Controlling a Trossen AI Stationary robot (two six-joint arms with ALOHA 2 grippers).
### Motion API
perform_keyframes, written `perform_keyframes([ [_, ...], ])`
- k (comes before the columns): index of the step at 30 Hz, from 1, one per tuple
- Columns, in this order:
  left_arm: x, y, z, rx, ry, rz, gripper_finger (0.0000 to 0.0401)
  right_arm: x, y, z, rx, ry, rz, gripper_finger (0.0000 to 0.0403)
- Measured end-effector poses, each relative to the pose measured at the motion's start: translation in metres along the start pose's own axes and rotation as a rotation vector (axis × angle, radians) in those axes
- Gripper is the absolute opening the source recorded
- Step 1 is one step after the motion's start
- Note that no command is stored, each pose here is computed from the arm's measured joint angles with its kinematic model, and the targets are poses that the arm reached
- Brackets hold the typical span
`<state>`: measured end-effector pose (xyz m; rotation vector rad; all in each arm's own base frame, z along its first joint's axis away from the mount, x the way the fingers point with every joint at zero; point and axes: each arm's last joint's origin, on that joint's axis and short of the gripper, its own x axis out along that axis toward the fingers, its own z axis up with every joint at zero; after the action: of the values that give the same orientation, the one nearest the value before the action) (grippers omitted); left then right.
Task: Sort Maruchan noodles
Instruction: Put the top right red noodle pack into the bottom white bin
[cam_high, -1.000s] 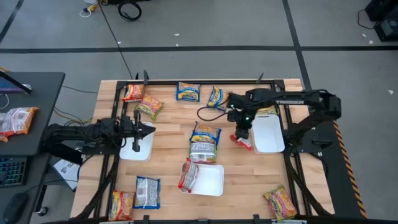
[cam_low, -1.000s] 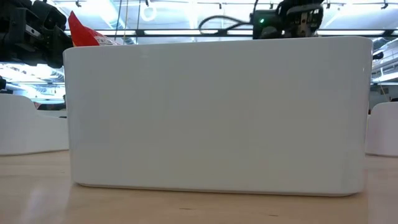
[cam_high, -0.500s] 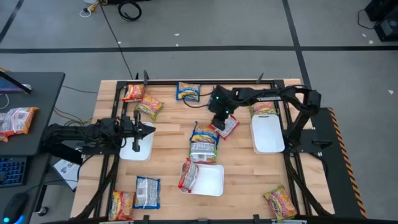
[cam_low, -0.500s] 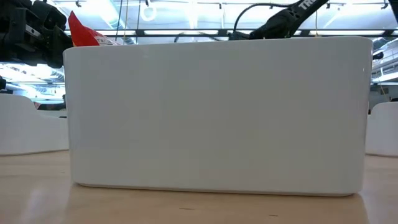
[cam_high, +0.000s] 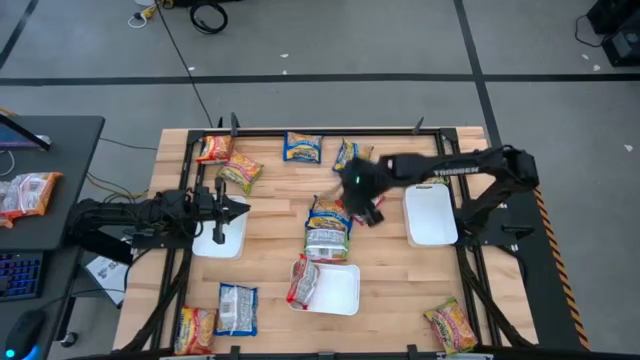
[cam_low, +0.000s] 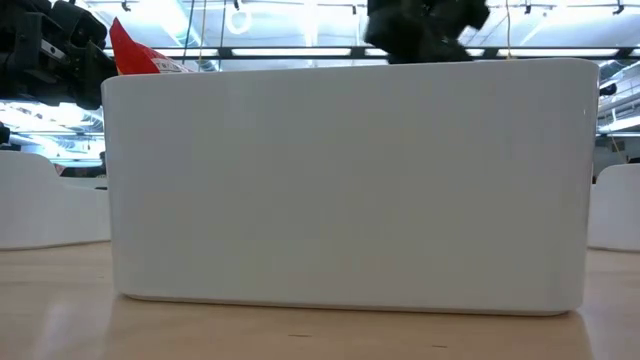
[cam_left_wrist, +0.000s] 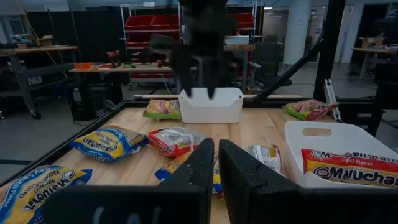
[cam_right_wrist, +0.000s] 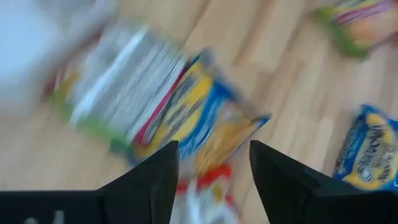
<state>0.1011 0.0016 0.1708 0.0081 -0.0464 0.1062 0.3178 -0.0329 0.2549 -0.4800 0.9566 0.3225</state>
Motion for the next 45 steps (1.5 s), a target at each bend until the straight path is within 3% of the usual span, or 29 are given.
perform_keyframes([
  [5, 0.000, 0.000, 0.000, 0.000, 0.000, 0.000, 0.0032, 0.028, 0.041, 0.008, -0.218, 0.194, 0.086, 0.0196],
  [10, 0.000, 0.000, 0.000, 0.000, 0.000, 0.000, 0.0032, 0.045, 0.064, 0.017, -0.490, 0.325, 0.029, 0.0199],
  [13, 0.000, 0.000, 0.000, 0.000, 0.000, -0.001, 0.0032, 0.054, 0.064, 0.015, -0.559, 0.383, 0.004, 0.0199],
  [20, 0.000, 0.000, 0.000, 0.000, 0.000, 0.000, 0.0032, 0.062, 0.033, -0.003, -0.396, 0.446, -0.063, 0.0203],
  [24, 0.000, 0.000, 0.000, 0.000, 0.000, -0.001, 0.0032, 0.056, 0.020, -0.017, -0.339, 0.497, -0.044, 0.0210],
  [33, 0.000, 0.000, 0.000, 0.000, 0.000, -0.001, 0.0032, 0.042, 0.032, -0.041, -0.348, 0.714, 0.189, 0.0204],
  [38, 0.000, 0.000, 0.000, 0.000, 0.000, 0.000, 0.0032, 0.044, 0.039, -0.039, -0.323, 0.652, 0.294, 0.0193],
  [41, 0.000, 0.000, 0.000, 0.000, 0.000, 0.000, 0.0032, 0.057, 0.042, -0.039, -0.297, 0.600, 0.352, 0.0186],
  [45, 0.000, 0.000, 0.000, 0.000, 0.000, -0.001, 0.0032, 0.081, 0.045, -0.046, -0.289, 0.638, 0.414, 0.0183],
])
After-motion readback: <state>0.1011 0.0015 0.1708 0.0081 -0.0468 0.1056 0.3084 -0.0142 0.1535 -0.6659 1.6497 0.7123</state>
